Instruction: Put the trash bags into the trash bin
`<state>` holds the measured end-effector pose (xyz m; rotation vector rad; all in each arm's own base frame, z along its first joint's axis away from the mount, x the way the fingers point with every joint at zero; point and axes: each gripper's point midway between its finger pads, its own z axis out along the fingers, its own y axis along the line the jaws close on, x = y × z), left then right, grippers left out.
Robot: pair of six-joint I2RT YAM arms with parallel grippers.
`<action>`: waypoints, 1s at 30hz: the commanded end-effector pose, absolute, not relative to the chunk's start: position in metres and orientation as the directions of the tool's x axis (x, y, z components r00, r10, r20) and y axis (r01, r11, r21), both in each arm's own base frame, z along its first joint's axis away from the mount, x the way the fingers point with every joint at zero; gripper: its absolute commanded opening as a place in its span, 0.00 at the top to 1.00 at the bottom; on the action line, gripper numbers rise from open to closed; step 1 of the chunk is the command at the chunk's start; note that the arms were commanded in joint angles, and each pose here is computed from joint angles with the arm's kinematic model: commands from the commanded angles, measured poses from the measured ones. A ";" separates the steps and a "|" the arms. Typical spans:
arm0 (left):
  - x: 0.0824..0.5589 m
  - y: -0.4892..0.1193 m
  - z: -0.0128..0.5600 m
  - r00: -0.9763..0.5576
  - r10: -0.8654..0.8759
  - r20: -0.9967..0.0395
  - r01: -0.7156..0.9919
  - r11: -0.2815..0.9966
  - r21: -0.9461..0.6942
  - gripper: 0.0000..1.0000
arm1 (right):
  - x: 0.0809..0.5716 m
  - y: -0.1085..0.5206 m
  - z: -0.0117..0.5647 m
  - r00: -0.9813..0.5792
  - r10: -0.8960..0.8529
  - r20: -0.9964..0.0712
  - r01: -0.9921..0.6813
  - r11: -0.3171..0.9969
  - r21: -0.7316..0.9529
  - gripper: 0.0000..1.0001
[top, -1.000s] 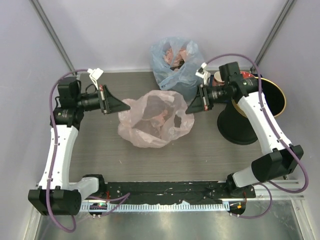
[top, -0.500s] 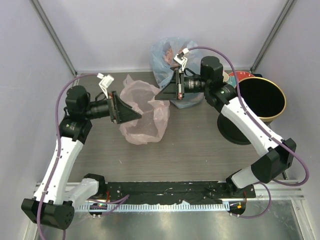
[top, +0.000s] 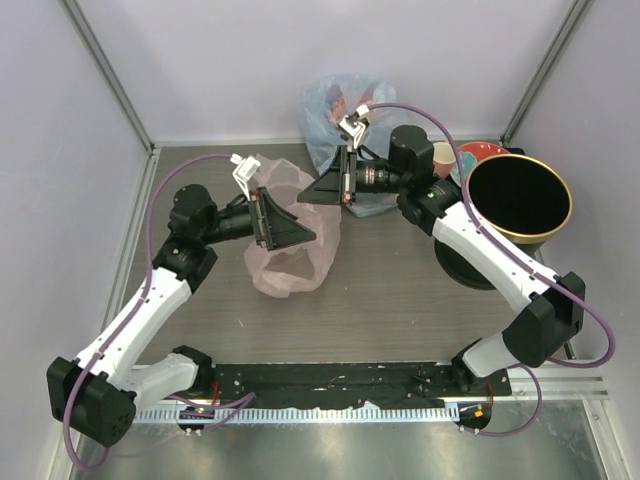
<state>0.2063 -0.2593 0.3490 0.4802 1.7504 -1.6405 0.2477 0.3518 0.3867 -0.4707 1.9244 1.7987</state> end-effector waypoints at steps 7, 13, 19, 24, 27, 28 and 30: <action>0.220 -0.270 0.358 -0.667 -0.269 -0.695 0.679 0.163 -0.716 0.66 | 0.242 0.352 0.406 -0.759 0.109 -0.642 -0.638 0.079 0.766 0.99; 0.215 -0.259 0.361 -0.651 -0.274 -0.708 0.682 0.199 -0.703 1.00 | 0.249 0.327 0.398 -0.687 0.088 -0.722 -0.691 0.227 0.686 0.75; 0.212 -0.239 0.347 -0.640 -0.265 -0.721 0.669 0.270 -0.693 1.00 | 0.297 0.215 0.389 -0.623 0.052 -0.780 -0.596 0.615 0.517 0.36; 0.212 -0.225 0.338 -0.608 -0.243 -0.755 0.675 0.343 -0.654 1.00 | 0.323 0.085 0.356 -0.584 -0.351 -0.732 -0.437 0.896 -0.081 0.37; 0.212 -0.223 0.341 -0.589 -0.231 -0.775 0.689 0.356 -0.631 1.00 | 0.306 0.033 0.323 -0.692 -0.462 -0.555 -0.437 0.880 -0.188 0.37; 0.212 -0.223 0.342 -0.585 -0.229 -0.778 0.692 0.359 -0.627 1.00 | 0.299 0.016 0.314 -0.731 -0.455 -0.508 -0.421 0.887 -0.190 0.36; 0.212 -0.222 0.344 -0.571 -0.222 -0.790 0.700 0.371 -0.610 1.00 | 0.291 0.002 0.297 -0.762 -0.485 -0.430 -0.441 0.874 -0.203 0.33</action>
